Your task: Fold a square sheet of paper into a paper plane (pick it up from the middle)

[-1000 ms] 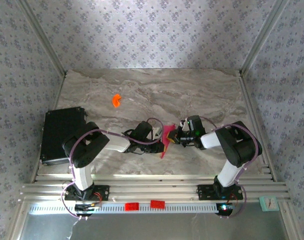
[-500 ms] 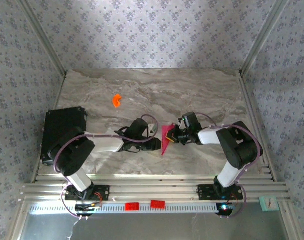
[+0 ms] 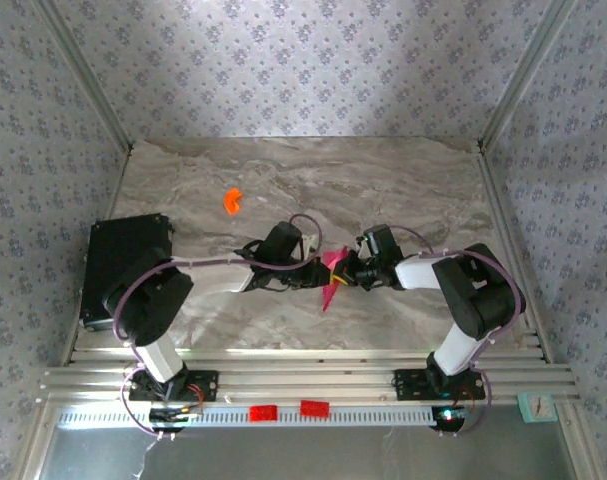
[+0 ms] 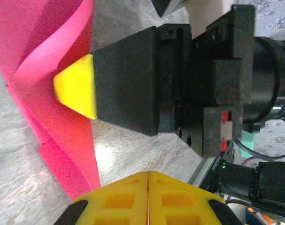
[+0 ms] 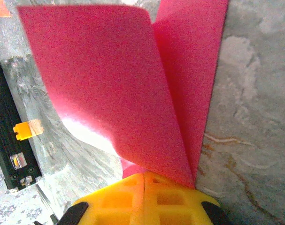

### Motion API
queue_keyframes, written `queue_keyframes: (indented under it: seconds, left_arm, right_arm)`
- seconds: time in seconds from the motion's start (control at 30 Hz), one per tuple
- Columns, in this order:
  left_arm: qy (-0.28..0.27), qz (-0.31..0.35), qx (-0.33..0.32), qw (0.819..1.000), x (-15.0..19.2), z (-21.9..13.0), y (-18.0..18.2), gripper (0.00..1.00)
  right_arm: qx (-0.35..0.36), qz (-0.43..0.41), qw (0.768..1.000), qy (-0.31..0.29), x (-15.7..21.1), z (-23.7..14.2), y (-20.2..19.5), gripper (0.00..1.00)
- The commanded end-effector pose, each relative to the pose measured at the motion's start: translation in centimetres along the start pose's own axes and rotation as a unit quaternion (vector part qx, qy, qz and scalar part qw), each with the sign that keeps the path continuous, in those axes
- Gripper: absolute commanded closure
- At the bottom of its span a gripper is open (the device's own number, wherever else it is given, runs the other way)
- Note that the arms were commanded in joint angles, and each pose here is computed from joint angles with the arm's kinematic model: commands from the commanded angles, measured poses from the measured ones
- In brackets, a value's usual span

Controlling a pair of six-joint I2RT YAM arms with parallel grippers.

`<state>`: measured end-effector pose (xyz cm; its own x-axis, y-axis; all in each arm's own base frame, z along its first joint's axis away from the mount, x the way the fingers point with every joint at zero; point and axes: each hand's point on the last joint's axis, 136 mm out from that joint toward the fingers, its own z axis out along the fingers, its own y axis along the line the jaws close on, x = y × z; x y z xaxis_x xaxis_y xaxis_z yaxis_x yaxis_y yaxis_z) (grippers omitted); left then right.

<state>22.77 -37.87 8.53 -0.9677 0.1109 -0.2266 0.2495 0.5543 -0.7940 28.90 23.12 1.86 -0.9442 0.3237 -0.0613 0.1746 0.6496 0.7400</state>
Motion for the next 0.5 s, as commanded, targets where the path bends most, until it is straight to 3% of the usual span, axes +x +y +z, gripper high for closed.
queue_keyframes:
  seconds: [0.0, 0.47]
  left_arm:
    - [0.022, -0.015, 0.02, 0.999, -0.1, 0.8, -0.6, 0.92]
    - [0.073, -0.062, -0.043, 0.994, 2.3, 2.6, 3.9, 0.93]
  right_arm:
    - [0.075, 0.034, 0.997, 0.015, 1.8, 0.0, -4.3, 0.99]
    - [0.077, 0.035, 0.996, 0.016, 2.0, -0.1, -4.5, 0.99]
